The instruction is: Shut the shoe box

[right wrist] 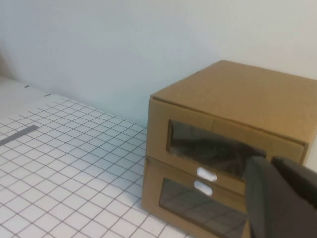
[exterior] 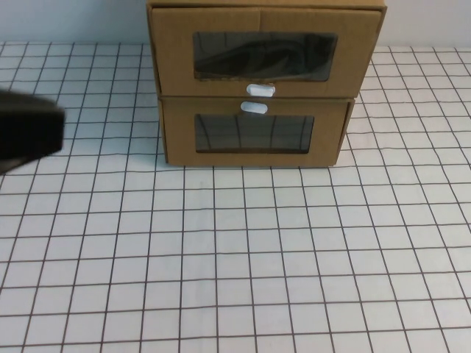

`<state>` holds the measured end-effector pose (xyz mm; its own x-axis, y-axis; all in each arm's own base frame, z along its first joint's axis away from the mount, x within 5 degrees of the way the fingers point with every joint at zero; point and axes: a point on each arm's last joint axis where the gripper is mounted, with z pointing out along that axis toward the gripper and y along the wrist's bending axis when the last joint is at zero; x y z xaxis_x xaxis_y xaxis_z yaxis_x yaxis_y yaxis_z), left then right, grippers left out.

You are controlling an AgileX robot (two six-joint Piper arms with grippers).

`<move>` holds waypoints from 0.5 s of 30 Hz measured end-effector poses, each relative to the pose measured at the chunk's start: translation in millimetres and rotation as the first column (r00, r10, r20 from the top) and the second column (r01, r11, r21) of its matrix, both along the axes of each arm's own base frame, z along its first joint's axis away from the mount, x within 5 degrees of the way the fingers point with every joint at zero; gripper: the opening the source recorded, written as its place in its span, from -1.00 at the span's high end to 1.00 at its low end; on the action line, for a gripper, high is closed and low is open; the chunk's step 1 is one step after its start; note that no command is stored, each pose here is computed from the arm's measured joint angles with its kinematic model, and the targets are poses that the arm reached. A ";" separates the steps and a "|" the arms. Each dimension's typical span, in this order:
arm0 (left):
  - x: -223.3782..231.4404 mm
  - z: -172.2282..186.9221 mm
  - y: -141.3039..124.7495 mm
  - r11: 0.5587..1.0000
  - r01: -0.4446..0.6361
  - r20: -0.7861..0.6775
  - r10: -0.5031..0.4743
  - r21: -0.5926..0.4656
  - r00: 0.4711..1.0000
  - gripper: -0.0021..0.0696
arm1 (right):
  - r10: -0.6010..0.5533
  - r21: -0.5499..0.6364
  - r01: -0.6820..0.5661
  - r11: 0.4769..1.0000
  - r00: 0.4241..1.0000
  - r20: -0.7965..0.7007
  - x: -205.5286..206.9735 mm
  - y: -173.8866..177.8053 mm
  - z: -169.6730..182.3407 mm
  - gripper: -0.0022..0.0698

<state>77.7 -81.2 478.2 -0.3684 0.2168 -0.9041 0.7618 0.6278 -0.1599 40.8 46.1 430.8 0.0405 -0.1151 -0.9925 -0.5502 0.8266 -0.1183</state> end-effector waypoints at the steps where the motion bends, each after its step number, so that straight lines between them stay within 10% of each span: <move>1: -5.7 -10.7 3.6 1.000 -0.013 0.013 0.013 -0.007 1.000 0.96 | -0.006 0.007 0.006 1.000 1.000 0.007 -4.9 -1.1 -7.2 0.98; 15: -59.3 -142.9 44.0 0.981 -0.177 0.207 0.191 -0.084 0.960 0.96 | -0.069 0.018 0.068 0.998 0.997 0.039 -38.5 -10.1 -126.9 0.98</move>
